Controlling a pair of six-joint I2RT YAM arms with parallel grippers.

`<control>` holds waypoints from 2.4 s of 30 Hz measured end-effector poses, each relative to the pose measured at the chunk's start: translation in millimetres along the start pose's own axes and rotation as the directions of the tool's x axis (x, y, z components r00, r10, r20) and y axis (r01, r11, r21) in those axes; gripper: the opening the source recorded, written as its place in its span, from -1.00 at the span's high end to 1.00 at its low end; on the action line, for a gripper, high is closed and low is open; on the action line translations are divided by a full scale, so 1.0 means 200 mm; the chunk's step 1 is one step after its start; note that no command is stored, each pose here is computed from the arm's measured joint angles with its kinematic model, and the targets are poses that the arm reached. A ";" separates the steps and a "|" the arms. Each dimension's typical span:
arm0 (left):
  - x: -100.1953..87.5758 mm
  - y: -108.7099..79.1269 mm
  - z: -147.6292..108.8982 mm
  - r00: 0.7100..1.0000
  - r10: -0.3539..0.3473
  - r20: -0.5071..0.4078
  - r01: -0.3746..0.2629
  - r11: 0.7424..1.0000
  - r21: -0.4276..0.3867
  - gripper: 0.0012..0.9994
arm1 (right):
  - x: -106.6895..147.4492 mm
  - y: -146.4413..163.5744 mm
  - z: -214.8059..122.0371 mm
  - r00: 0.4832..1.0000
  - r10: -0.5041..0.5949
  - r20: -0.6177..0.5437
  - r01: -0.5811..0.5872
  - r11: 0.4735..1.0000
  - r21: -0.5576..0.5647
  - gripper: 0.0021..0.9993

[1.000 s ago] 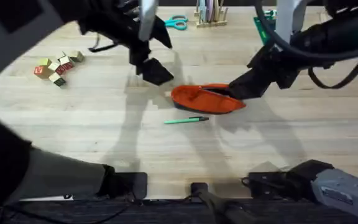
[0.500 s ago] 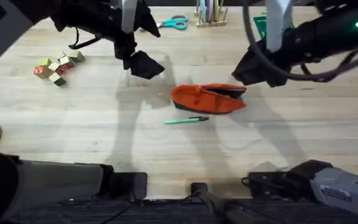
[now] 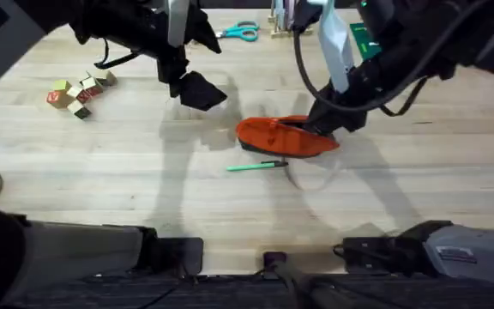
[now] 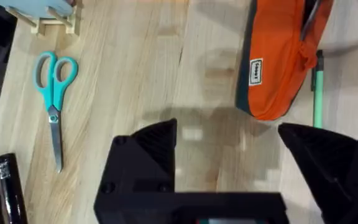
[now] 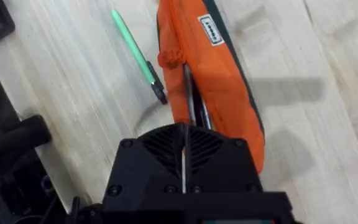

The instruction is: Unzip the bag, pick up the pens from the table one at a time and place them inside, then zip the bag closed.

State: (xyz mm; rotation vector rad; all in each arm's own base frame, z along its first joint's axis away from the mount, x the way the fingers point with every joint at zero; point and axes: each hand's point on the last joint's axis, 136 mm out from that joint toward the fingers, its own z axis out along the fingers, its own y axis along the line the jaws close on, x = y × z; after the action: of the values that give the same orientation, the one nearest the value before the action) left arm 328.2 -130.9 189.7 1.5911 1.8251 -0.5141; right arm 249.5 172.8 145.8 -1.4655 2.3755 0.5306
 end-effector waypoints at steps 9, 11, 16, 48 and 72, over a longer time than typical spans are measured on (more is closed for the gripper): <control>0.00 0.00 0.00 1.000 0.000 0.000 0.000 1.000 0.000 -0.99 | -0.02 -0.09 0.14 1.000 0.000 -0.008 0.000 1.000 -0.015 0.94; 0.00 0.00 0.00 1.000 0.000 0.000 0.000 1.000 0.000 -0.99 | -0.03 -0.11 0.17 1.000 0.000 -0.008 0.000 1.000 -0.015 0.94; 0.00 0.00 0.00 1.000 0.000 0.000 0.000 1.000 0.000 -0.99 | -0.01 -0.14 0.26 0.999 0.013 -0.034 -0.014 0.999 -0.045 0.94; 0.00 0.00 0.00 1.000 -0.002 -0.001 0.002 1.000 0.002 -0.99 | -0.04 -0.05 0.19 0.999 -0.030 -0.023 0.029 0.998 -0.048 -0.99; -0.02 -0.23 0.09 0.992 0.016 -0.127 0.002 0.990 0.139 -0.99 | -0.12 0.10 -0.38 0.960 0.097 0.263 -0.136 0.982 0.134 -1.00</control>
State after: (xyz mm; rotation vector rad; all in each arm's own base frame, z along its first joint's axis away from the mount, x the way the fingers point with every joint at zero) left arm 286.5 -154.2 174.7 1.7595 1.9129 -0.5578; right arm 237.0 165.7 227.9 -1.1238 2.2524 0.5200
